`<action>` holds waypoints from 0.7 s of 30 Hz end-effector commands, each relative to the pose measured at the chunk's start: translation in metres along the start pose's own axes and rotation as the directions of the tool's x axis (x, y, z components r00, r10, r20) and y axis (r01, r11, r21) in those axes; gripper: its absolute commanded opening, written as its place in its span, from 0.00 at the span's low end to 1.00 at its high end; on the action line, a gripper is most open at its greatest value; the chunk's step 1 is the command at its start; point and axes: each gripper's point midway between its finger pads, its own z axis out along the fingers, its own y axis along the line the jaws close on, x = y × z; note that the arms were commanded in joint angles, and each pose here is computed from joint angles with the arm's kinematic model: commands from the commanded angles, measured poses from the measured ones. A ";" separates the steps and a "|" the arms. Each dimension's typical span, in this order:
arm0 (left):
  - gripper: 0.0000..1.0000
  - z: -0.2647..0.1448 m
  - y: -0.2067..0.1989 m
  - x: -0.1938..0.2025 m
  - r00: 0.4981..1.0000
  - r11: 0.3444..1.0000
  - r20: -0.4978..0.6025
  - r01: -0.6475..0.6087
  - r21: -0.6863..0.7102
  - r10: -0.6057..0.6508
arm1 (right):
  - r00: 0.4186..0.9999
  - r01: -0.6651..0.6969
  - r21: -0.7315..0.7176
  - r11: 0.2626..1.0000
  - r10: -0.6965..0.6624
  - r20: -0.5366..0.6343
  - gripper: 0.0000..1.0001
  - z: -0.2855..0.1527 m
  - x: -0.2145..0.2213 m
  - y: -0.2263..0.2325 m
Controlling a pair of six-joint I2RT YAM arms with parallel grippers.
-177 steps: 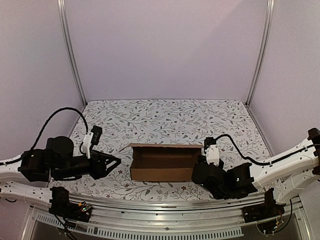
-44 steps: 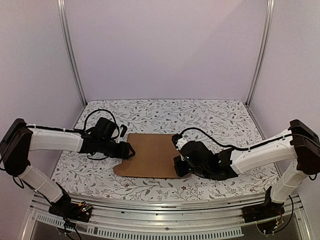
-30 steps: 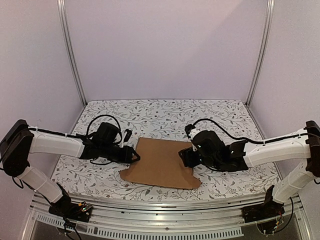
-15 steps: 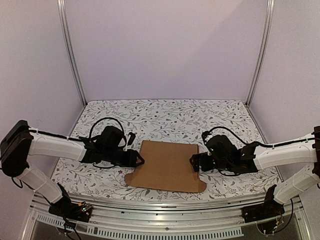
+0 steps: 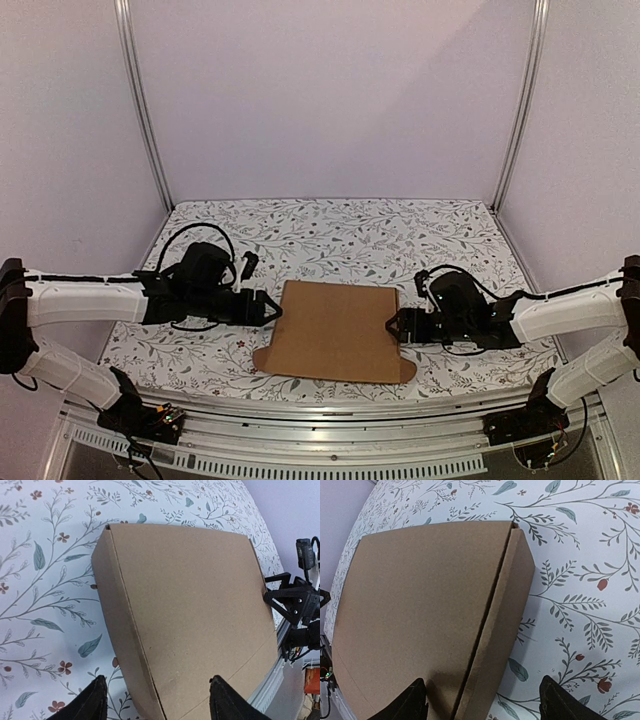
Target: Fold the paper box
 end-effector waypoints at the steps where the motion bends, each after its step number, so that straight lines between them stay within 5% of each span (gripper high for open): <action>1: 0.70 -0.003 0.012 0.008 1.000 1.000 -0.022 0.017 0.024 -0.016 | 0.997 -0.067 -0.038 0.997 0.066 -0.027 0.70 0.001 0.009 -0.004; 13: 0.72 0.015 0.008 0.017 0.997 0.991 -0.064 0.054 0.126 -0.046 | 0.990 -0.143 -0.110 0.984 0.141 -0.031 0.23 0.000 0.010 -0.006; 21: 0.72 0.027 0.008 0.020 0.993 0.982 -0.088 0.088 0.167 -0.074 | 0.986 -0.169 -0.109 0.980 0.167 -0.028 0.04 -0.004 0.013 -0.016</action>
